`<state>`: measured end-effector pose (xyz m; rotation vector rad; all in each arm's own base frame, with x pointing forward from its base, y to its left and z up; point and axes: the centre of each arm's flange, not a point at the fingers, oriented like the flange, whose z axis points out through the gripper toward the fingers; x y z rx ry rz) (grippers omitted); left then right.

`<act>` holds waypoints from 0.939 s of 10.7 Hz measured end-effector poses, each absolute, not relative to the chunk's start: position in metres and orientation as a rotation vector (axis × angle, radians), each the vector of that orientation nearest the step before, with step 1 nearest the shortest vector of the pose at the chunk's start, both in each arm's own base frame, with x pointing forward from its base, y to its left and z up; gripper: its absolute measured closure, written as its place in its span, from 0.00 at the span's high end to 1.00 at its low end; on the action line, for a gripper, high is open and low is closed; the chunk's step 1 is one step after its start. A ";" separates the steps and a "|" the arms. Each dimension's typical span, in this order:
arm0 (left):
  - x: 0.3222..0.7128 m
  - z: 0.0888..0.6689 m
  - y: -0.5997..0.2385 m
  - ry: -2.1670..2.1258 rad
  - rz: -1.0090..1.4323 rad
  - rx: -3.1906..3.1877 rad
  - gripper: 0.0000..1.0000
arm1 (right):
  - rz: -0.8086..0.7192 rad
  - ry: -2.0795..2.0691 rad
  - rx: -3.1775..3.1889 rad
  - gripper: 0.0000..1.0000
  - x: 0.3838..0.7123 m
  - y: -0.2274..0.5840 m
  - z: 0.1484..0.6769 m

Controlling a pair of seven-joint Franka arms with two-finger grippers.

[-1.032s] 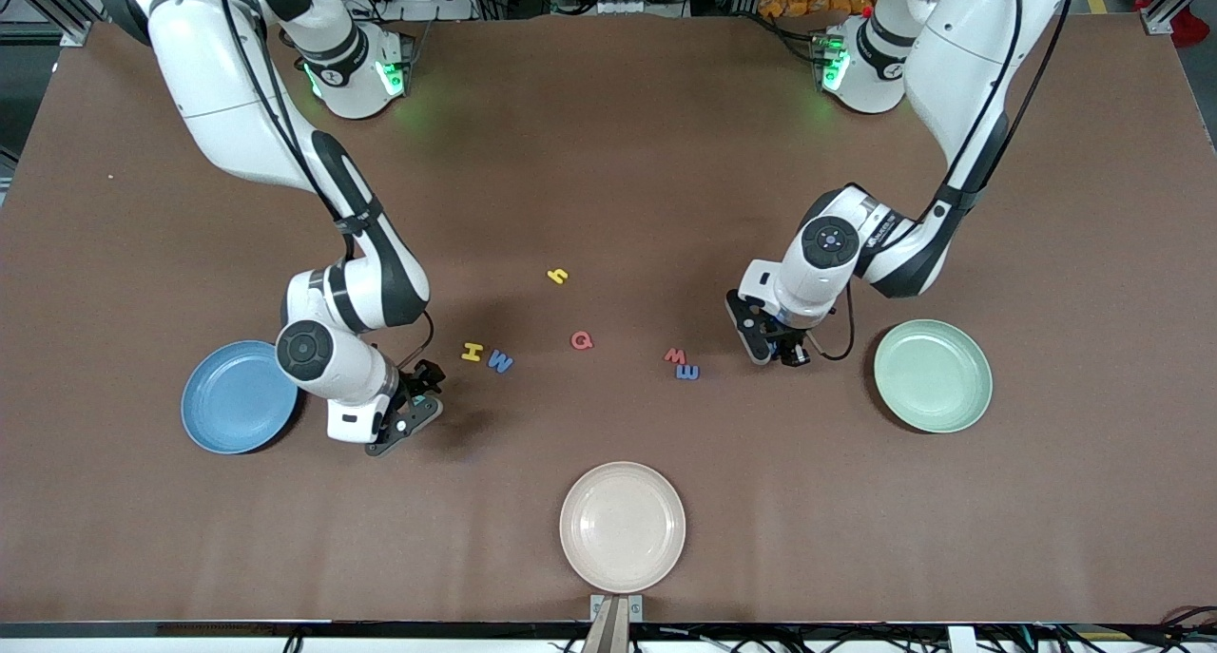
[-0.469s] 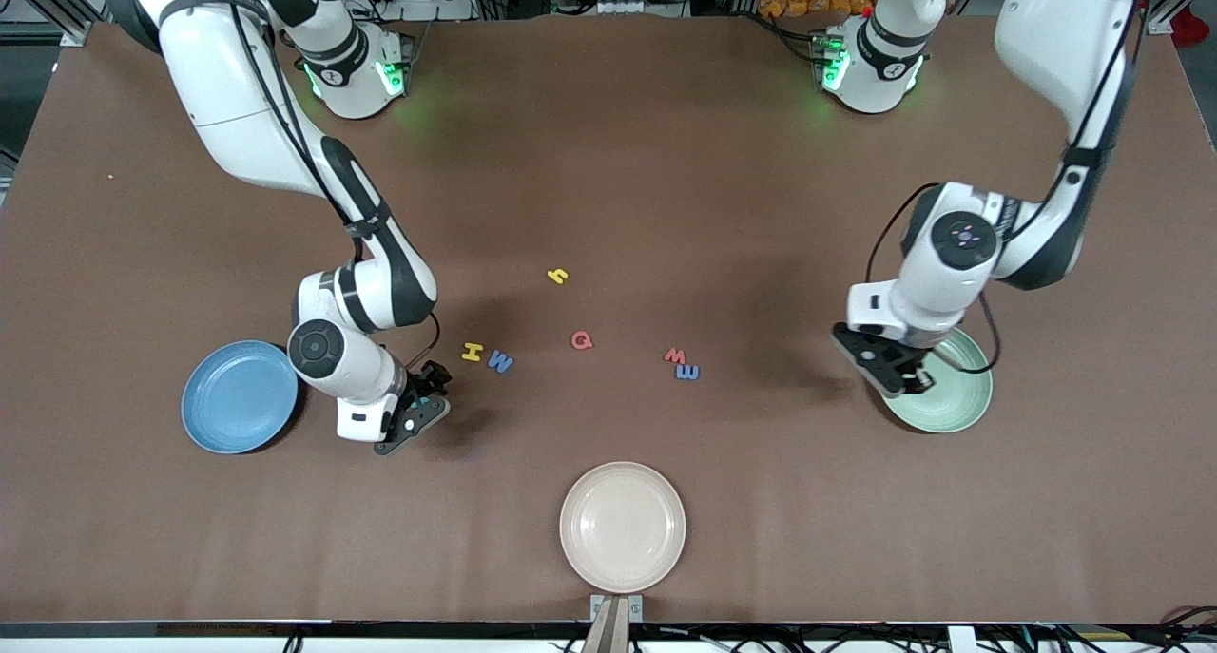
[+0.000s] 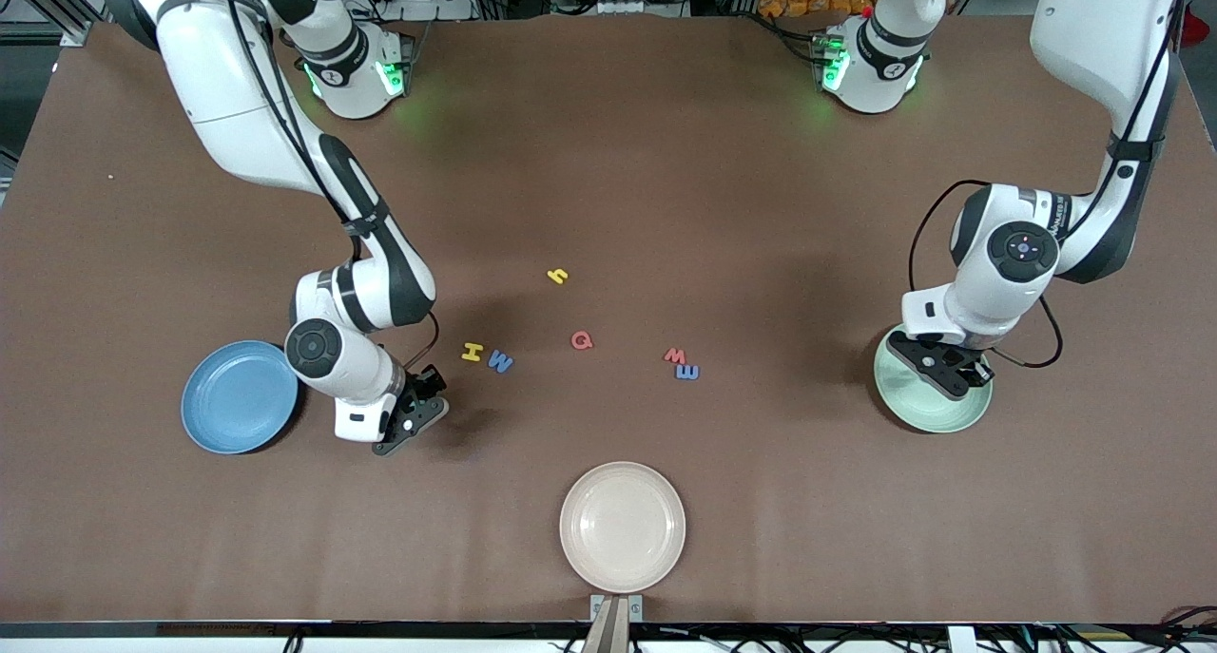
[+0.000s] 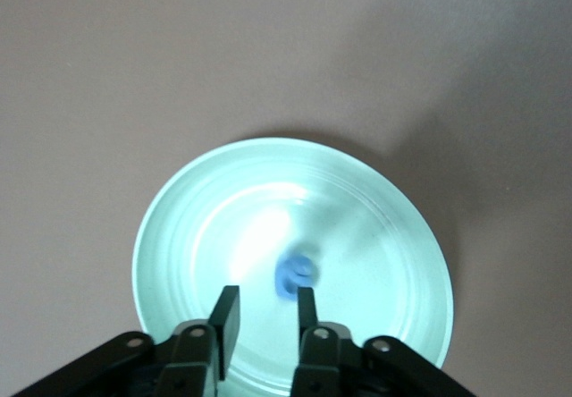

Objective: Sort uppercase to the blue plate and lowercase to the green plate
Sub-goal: 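Drop the 6 on the green plate while the right gripper drops R on blue, then reach the left gripper to the blue E while the right gripper reaches the H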

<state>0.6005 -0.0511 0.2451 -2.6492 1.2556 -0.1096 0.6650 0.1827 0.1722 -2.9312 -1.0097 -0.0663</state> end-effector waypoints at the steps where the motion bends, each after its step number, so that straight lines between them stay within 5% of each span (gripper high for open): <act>1: 0.601 0.244 -0.051 1.255 -0.112 -2.650 0.49 | -0.066 -1.008 -2.932 0.36 0.665 0.182 0.172; 5: 0.596 0.265 -0.165 1.557 -0.220 -2.491 1.00 | -0.039 -0.899 -2.970 0.36 0.687 0.126 0.191; 10: 0.563 0.259 -0.328 1.886 -0.328 -2.379 1.00 | 0.035 -0.973 -2.931 0.36 0.709 -0.034 0.251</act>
